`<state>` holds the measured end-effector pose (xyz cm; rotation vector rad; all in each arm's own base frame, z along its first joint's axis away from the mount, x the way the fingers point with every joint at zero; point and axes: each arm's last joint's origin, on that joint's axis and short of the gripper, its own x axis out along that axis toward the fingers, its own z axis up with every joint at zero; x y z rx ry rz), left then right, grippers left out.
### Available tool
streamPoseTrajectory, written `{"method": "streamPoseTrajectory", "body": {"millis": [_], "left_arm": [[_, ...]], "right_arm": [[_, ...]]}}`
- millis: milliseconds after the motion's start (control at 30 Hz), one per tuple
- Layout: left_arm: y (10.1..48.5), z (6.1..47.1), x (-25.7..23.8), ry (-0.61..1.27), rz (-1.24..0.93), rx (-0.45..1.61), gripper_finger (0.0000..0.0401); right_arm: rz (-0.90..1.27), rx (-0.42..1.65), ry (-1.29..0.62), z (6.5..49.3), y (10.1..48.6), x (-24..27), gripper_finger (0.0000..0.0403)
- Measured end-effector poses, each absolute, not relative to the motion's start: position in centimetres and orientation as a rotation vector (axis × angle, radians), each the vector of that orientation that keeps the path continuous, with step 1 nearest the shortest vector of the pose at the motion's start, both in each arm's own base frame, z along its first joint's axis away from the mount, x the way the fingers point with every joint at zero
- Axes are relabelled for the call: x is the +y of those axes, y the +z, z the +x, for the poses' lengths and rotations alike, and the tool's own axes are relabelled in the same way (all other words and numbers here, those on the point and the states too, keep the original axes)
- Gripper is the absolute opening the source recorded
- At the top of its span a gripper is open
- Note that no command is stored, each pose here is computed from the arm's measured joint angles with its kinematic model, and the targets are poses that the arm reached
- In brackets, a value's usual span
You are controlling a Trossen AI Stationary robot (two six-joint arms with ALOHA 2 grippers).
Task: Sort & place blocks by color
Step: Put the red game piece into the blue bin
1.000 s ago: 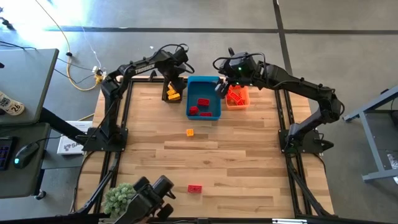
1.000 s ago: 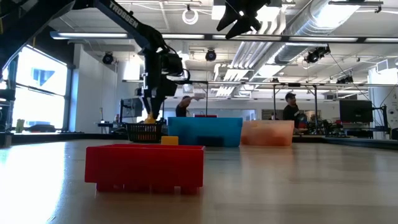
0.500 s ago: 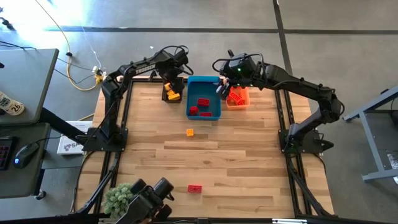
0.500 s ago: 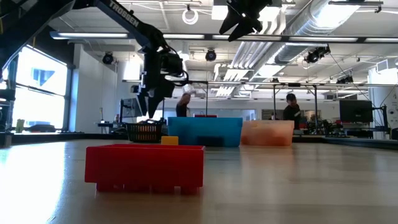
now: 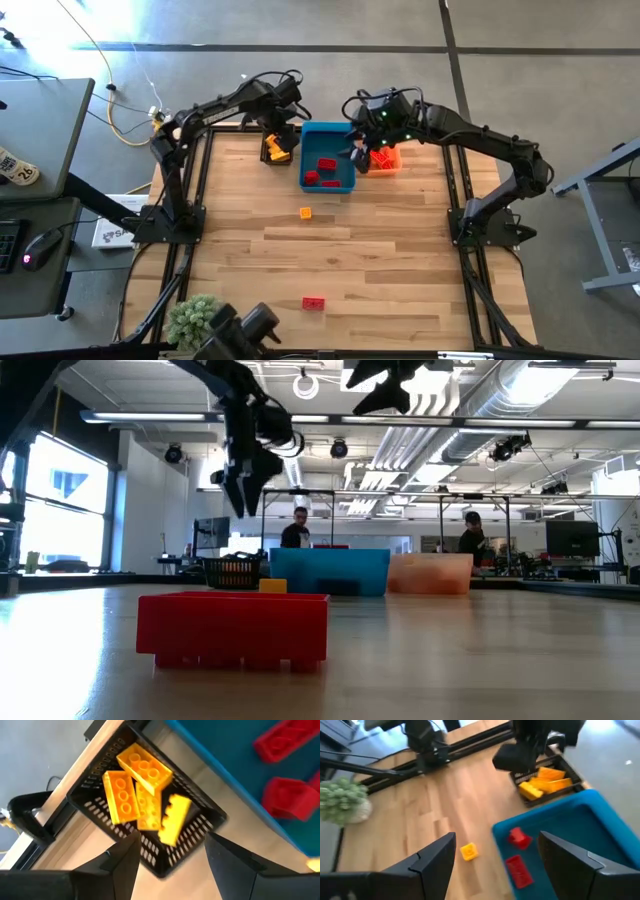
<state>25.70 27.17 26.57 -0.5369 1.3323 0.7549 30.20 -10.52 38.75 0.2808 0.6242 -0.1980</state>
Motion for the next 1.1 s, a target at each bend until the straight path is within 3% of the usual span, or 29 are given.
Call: {"method": "streamPoseTrajectory", "body": {"millis": [500,1100], "left_arm": [[34.6,24.5,18.9,0.642,-0.382,1.232,0.0206],[36.2,24.8,13.6,0.524,-0.312,1.281,0.0206]], "right_arm": [[0.367,0.594,-0.023,34.4,37.8,-1.9,0.0268],[0.354,0.802,0.172,37.9,31.0,12.0,0.0268]]}}
